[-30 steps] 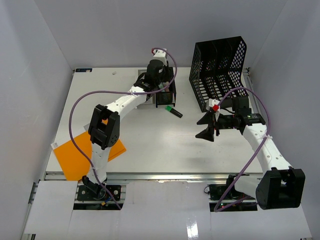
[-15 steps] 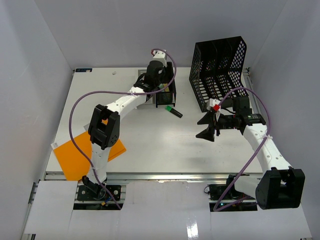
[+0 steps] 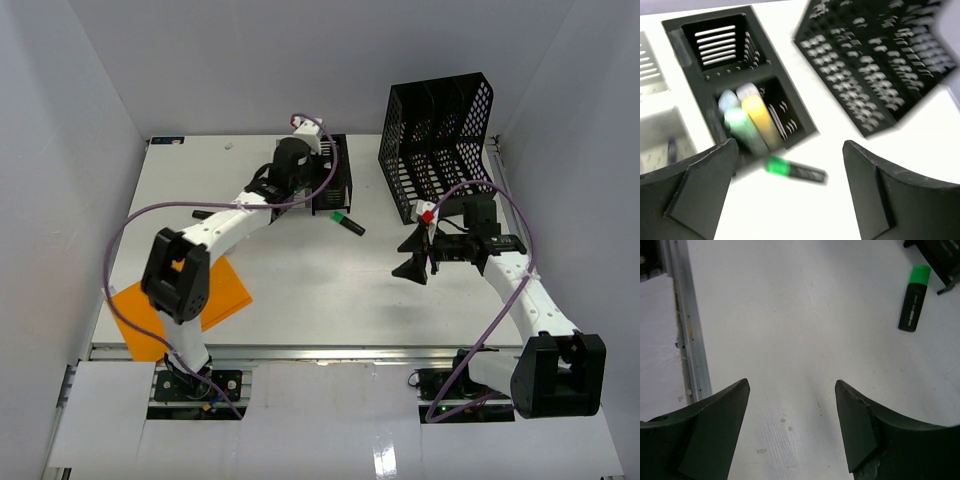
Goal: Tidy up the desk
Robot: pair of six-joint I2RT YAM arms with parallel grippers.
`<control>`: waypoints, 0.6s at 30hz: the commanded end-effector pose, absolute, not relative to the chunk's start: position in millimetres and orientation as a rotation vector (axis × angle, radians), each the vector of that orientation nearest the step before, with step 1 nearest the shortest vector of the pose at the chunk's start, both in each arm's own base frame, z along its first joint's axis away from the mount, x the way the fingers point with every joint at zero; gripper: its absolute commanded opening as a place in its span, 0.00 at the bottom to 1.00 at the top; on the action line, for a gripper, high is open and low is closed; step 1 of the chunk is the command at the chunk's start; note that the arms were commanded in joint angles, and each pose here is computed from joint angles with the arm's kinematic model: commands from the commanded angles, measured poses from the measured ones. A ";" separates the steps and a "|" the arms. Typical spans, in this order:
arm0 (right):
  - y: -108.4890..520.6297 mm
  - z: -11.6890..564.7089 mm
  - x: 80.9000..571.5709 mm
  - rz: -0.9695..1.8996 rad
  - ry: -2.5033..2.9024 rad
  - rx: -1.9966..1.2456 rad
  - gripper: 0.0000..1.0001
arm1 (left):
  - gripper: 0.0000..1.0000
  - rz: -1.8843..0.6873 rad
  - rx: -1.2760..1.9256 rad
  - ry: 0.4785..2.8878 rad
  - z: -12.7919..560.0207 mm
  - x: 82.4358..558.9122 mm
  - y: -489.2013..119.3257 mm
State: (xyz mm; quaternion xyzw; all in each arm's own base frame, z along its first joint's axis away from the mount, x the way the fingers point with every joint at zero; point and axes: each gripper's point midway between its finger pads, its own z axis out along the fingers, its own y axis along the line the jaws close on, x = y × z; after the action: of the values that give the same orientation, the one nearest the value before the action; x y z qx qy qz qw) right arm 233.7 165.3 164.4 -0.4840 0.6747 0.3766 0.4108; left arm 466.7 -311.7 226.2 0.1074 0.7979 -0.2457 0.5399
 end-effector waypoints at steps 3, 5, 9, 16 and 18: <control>169.1 128.2 278.1 0.560 1.892 -1.190 0.84 | 0.98 -0.805 0.282 1.624 313.2 342.8 -250.3; 176.5 119.1 295.7 0.391 1.911 -1.217 0.87 | 0.98 -0.797 0.273 1.686 277.0 321.6 -233.7; 190.7 113.3 335.0 0.233 1.996 -1.064 0.94 | 0.98 -0.755 0.289 1.674 263.3 288.8 -207.1; 234.4 110.6 386.8 0.297 1.917 -1.014 0.94 | 0.98 -0.622 0.299 1.601 262.2 265.5 -173.0; 244.4 101.4 392.8 0.328 1.877 -1.047 0.94 | 0.98 -0.617 0.295 1.600 265.5 262.8 -170.7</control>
State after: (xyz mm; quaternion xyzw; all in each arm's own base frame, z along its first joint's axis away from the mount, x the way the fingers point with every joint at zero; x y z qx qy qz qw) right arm 348.2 215.4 72.4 -0.4402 0.8053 0.1229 0.3777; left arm 267.3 -183.9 250.3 0.1289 0.7177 -0.2936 0.6182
